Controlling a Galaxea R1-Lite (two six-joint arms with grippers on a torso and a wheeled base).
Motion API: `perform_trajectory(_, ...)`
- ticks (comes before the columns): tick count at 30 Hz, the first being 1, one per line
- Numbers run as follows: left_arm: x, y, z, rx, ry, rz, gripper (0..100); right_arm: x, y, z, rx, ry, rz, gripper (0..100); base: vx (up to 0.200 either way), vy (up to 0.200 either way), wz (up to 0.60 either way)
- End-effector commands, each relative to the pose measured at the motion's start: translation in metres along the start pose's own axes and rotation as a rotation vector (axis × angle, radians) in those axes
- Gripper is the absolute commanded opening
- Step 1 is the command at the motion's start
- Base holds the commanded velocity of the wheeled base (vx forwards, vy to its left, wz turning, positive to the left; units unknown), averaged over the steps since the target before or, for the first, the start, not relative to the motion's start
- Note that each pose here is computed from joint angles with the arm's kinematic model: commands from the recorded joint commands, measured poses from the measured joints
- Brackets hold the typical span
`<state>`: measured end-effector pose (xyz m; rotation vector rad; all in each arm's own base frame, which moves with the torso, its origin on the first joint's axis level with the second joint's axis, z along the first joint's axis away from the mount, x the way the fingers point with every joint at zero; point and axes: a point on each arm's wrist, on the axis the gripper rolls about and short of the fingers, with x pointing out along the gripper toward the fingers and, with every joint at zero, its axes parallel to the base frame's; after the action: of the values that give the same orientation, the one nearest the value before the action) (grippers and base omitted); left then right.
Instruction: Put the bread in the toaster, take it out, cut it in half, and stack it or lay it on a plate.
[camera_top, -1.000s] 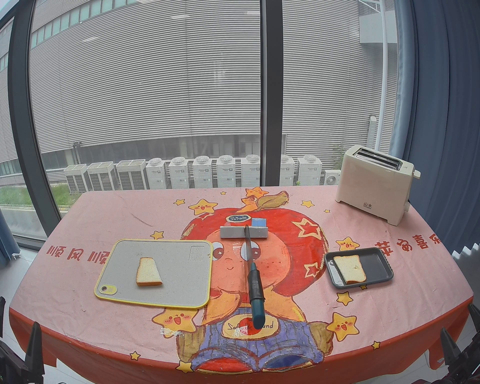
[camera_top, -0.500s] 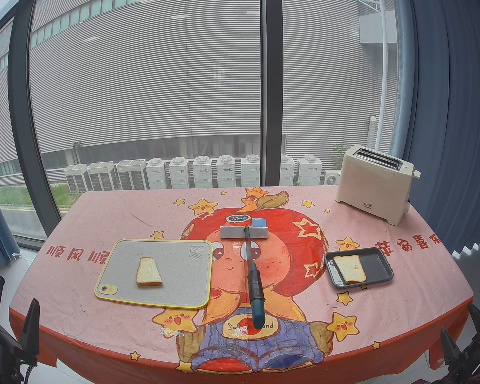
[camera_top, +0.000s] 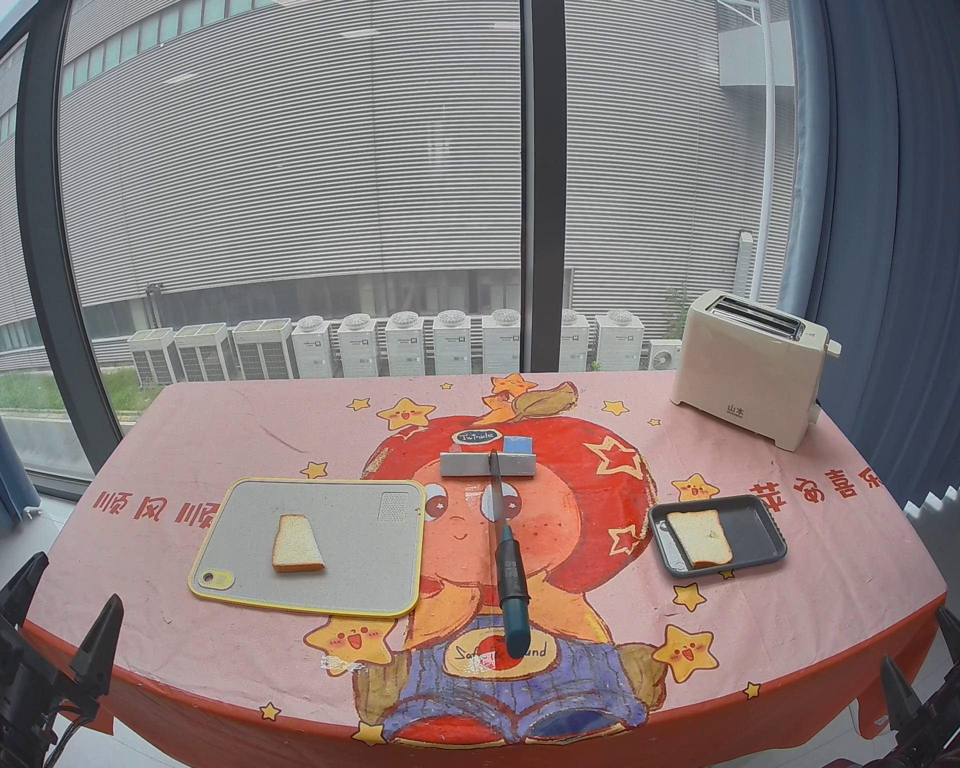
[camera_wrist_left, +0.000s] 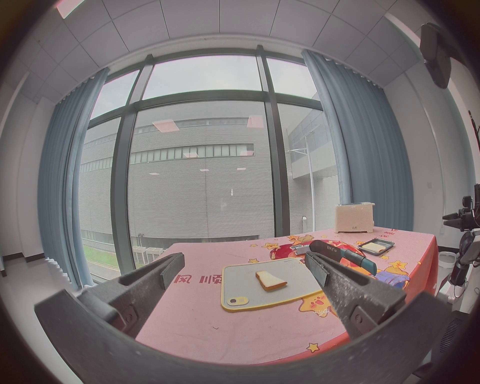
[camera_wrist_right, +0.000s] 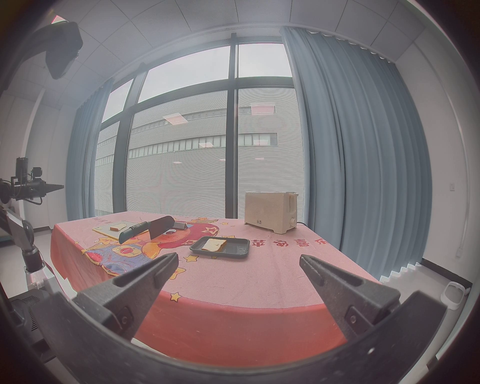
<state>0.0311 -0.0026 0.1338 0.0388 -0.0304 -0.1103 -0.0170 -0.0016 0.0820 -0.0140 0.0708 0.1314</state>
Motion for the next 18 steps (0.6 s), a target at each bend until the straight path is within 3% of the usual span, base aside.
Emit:
perform_trajectory(1, 0.008, 0.0, -0.008, -0.003, 0.079, -0.018, 100, 0.001, 0.0, -0.005, 0.0, 0.019, 0.001, 100, 0.0, 0.0, 0.0)
perform_trajectory(10, 0.022, -0.001, -0.008, -0.005, 0.137, -0.074, 100, 0.001, 0.0, -0.005, 0.0, 0.019, 0.001, 100, 0.0, 0.0, 0.0)
perform_trajectory(18, 0.043, -0.001, -0.002, -0.005, 0.132, -0.082, 100, 0.001, 0.0, -0.005, 0.0, 0.019, 0.001, 100, 0.0, 0.0, 0.0)
